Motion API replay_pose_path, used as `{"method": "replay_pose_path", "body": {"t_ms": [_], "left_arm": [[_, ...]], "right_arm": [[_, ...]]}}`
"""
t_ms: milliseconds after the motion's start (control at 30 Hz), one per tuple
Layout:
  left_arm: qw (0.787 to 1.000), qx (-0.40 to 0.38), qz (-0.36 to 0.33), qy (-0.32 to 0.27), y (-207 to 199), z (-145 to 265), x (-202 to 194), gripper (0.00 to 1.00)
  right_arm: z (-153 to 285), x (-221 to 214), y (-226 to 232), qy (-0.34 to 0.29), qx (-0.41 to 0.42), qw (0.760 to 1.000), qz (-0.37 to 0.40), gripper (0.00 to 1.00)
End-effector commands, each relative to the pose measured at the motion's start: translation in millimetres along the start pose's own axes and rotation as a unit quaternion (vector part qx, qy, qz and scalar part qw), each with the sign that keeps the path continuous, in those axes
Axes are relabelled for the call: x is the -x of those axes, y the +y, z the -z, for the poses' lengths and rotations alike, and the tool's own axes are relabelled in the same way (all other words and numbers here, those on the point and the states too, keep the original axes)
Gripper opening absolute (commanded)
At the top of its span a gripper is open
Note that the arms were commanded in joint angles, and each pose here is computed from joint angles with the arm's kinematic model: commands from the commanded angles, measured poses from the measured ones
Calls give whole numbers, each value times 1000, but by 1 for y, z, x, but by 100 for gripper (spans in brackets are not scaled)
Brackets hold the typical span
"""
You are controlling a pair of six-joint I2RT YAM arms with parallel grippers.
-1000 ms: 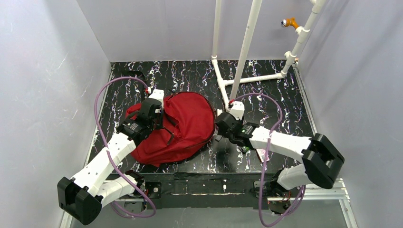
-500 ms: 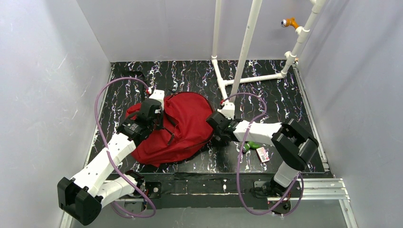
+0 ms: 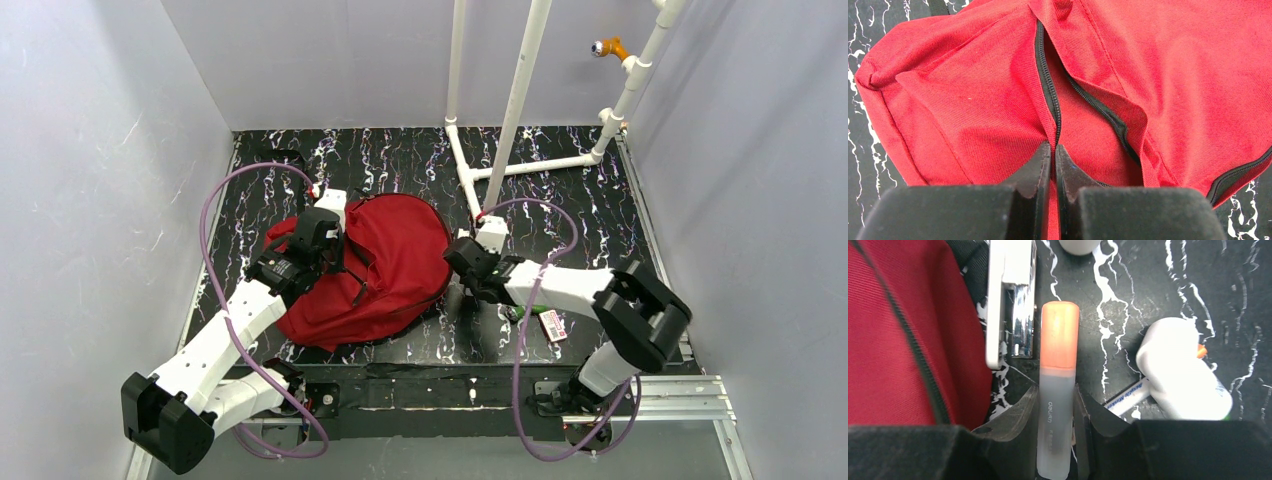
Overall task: Pack the student bag
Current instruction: Pick up the stationery from the center of the board, then place the stationery in the student bag.
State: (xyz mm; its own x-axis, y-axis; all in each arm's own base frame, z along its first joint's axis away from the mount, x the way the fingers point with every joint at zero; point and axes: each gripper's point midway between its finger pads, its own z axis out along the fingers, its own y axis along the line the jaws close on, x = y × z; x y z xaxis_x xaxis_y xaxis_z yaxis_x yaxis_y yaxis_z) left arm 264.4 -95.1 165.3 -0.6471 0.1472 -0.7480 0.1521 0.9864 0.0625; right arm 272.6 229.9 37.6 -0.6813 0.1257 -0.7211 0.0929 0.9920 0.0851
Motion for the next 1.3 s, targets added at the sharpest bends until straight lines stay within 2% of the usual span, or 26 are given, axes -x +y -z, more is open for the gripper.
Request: {"method": "replay_pose_path", "body": {"t_ms": [0, 67, 167, 333, 400, 467, 600, 667, 767, 833, 900, 967, 1167, 1267], "left_arm": [[1000, 0, 3, -17, 2, 3, 9, 0], [1000, 2, 3, -17, 3, 3, 8, 0], [1000, 2, 5, -21, 3, 5, 9, 0], [1000, 2, 8, -24, 4, 6, 10, 0], [1000, 2, 9, -23, 4, 5, 10, 0], [1000, 0, 9, -24, 3, 5, 11, 0], [1000, -3, 11, -24, 2, 6, 10, 0], [1000, -2, 11, -25, 3, 7, 10, 0], [999, 1, 14, -32, 5, 10, 11, 0], [999, 2, 14, -35, 6, 11, 11, 0], [999, 3, 15, -36, 7, 11, 10, 0], [999, 4, 16, -38, 7, 12, 11, 0], [999, 5, 18, -45, 9, 15, 12, 0], [999, 10, 20, -49, 11, 16, 13, 0]], "right_arm": [[26, 48, 2, -77, 28, 995, -61, 11], [34, 56, -1, -91, 32, 993, -69, 3], [43, 61, 2, -102, 66, 991, -51, 1], [71, 69, 43, -111, 216, 970, -1, 1], [96, 77, 72, -118, 308, 944, 19, 1], [126, 82, 105, -115, 406, 906, 40, 1], [175, 75, 173, -55, 559, 824, 82, 1], [189, 69, 204, -14, 602, 793, 92, 1], [187, 56, 240, 66, 631, 768, 91, 1], [179, 53, 255, 103, 625, 769, 83, 1], [157, 48, 265, 133, 590, 792, 83, 1], [147, 42, 270, 155, 576, 799, 75, 1], [130, 34, 268, 167, 551, 817, 30, 1], [128, 26, 263, 174, 552, 815, 14, 1]]}}
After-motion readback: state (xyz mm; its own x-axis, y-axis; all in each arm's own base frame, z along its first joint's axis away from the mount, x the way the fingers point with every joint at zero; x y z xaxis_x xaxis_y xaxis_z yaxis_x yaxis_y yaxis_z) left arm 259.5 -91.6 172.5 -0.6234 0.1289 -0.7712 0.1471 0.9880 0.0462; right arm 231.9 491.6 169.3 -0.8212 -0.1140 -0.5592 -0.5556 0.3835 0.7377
